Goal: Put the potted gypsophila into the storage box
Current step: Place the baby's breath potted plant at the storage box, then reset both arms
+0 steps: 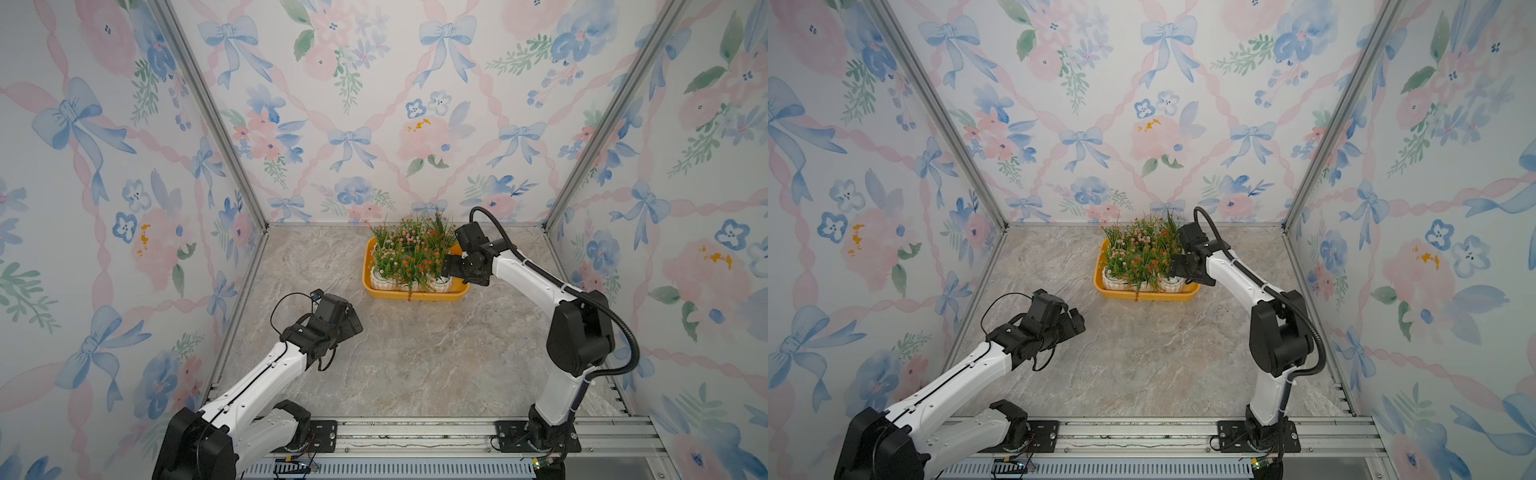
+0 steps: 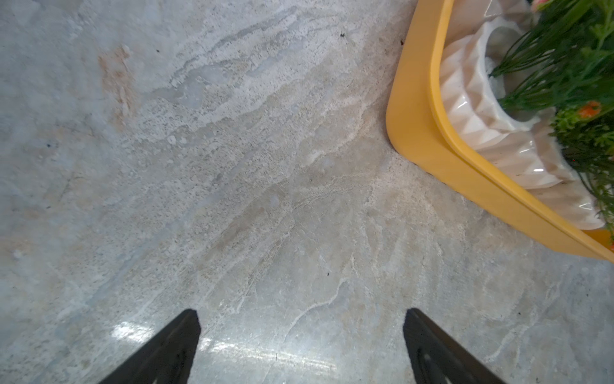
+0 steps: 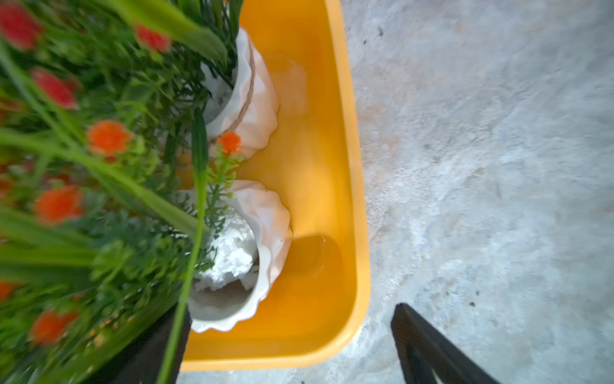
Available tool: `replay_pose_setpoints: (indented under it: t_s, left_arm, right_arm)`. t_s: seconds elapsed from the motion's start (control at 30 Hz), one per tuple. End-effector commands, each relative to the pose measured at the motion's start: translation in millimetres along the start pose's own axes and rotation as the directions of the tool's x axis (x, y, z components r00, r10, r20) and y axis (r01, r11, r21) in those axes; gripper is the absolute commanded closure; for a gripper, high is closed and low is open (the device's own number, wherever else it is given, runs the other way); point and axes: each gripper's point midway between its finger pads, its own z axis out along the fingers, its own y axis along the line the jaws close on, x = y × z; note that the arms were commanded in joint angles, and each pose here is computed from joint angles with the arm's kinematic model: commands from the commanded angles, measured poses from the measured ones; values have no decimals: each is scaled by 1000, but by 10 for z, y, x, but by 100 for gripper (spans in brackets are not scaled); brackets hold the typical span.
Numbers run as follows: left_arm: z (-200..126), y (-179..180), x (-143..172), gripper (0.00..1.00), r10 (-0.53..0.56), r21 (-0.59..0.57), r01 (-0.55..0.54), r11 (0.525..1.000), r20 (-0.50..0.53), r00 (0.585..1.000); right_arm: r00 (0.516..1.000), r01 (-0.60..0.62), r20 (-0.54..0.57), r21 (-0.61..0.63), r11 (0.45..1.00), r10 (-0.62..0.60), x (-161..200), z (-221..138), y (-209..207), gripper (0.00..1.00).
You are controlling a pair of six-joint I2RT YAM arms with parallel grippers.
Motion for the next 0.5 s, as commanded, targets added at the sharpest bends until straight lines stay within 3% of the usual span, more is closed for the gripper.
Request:
replay_pose_setpoints:
  t_s: [0.0,0.2,0.33,0.47]
  left_arm:
    - [-208,-82,-365,2,48,5,-49,999,121,992]
    - [-372,64,-1042,2,123,-110,-89,990,365,923]
    - [-405,266,-1489,2,157,-160,-84,984,534,830]
    - [-430,540,-1670,2,153,-167,-52,985,682,715]
  right_arm:
    - [996,-19,93,36,999,15,-111,-330,-185,3]
    - [958,-86,280,54,995,67,-92,-1045,-698,3]
    - [921,-114,385,119,986,60,30,-1452,-1189,3]
    - [899,-154,437,230,961,40,232,-1765,-1737,3]
